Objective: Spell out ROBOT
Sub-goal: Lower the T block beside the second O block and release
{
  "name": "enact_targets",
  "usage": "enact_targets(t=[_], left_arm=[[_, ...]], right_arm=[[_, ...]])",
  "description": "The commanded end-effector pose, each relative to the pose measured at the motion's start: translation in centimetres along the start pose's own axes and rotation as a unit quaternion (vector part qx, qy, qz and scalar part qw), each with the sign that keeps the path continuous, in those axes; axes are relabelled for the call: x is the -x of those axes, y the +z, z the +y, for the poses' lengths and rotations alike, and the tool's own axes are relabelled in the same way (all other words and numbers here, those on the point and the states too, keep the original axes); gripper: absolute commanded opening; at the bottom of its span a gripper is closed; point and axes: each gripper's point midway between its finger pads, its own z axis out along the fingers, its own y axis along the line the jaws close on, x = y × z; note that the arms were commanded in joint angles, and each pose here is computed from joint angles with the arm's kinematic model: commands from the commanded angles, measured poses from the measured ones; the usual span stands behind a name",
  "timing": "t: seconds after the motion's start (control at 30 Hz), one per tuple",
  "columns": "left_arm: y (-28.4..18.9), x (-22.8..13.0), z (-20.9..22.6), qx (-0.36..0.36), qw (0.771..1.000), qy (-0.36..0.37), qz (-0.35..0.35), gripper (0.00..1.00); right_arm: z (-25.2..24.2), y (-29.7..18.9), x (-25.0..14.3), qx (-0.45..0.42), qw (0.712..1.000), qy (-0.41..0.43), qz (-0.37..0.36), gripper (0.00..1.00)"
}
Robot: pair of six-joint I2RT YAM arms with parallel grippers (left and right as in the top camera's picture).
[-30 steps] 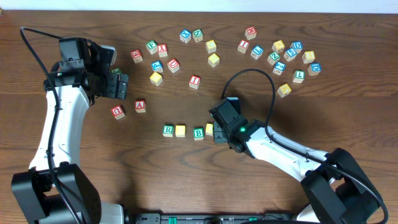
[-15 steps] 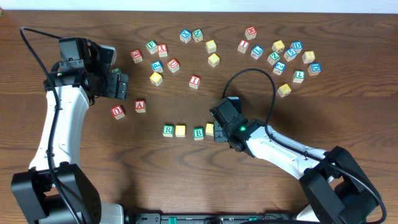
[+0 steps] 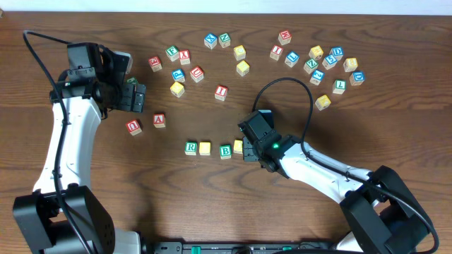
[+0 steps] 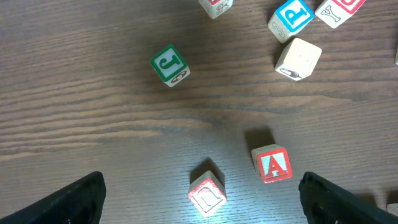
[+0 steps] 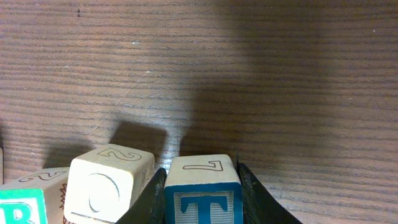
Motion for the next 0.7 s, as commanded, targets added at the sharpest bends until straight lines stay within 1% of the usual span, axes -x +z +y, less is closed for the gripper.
enact_targets(t=[0.0, 0.17, 0.4, 0.67], left_arm=[[-0.06, 0.63, -0.06, -0.005, 1.000, 0.004, -0.005, 0.98], [-0.06, 0.63, -0.06, -0.005, 1.000, 0.004, -0.005, 0.97], [-0.06, 0.63, -0.06, -0.005, 1.000, 0.004, -0.005, 0.98], [-0.06, 0.63, -0.06, -0.005, 1.000, 0.004, -0.005, 0.98]], right_arm=[[-0.48, 0.27, -0.16, -0.009, 1.000, 0.000, 0.000, 0.16], [-0.41, 0.26, -0.20, -0.008, 1.000, 0.000, 0.001, 0.17], [-0.42, 0.26, -0.20, -0.008, 1.000, 0.000, 0.001, 0.23], [-0.41, 0.26, -0.21, -0.008, 1.000, 0.000, 0.002, 0.28]])
